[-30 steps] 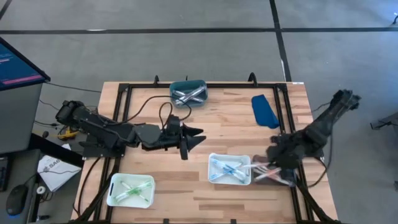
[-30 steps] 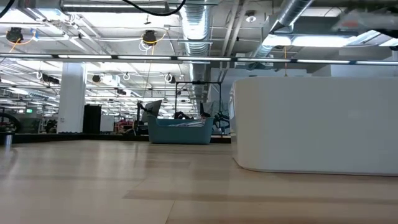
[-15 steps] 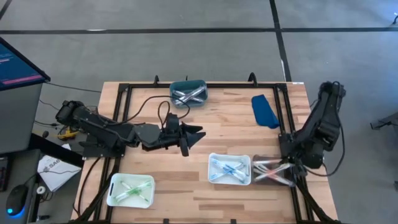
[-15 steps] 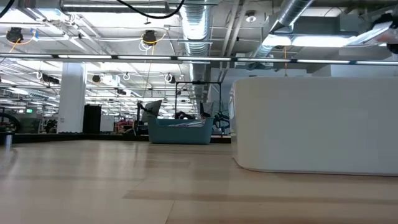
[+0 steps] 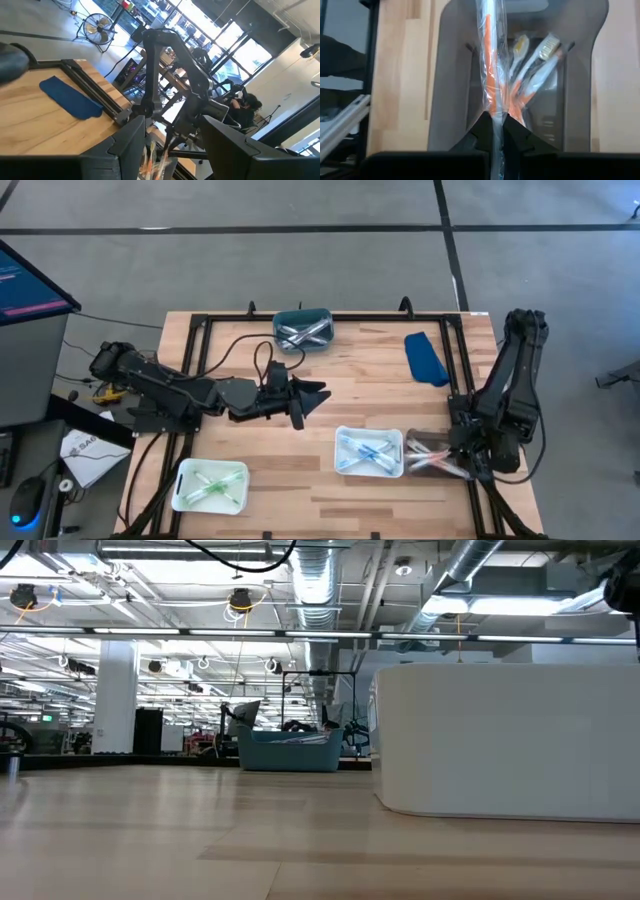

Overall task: Pick & Place Toothbrushes
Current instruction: Put the orange toothbrush into the black bin

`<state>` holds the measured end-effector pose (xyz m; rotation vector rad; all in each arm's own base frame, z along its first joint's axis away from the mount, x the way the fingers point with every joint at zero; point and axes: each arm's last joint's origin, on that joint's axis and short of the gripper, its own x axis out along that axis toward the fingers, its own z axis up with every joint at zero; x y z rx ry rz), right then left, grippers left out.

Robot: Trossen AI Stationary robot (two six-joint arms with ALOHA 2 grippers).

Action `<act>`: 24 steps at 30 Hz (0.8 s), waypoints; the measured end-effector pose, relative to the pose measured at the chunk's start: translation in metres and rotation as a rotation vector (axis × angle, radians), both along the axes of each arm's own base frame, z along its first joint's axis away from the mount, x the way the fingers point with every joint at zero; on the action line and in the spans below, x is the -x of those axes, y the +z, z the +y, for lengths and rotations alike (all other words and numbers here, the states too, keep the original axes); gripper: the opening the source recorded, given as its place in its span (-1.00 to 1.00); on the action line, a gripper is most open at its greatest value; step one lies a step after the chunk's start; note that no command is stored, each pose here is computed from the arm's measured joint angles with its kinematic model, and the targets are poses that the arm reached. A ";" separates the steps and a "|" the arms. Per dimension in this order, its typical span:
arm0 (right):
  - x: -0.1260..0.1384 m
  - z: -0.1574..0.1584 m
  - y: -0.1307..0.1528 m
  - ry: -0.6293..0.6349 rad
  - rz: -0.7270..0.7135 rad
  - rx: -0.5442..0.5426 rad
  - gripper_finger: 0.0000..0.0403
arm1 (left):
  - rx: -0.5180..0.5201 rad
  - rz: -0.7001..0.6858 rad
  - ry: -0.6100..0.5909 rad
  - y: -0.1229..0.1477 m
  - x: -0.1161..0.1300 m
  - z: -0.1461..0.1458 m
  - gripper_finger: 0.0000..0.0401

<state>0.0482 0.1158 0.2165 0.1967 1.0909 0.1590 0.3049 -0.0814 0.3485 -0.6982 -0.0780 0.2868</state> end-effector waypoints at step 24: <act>0.010 0.000 -0.041 -0.001 0.113 0.000 -0.96 | 0.026 -0.016 0.000 0.000 -0.001 0.000 -0.07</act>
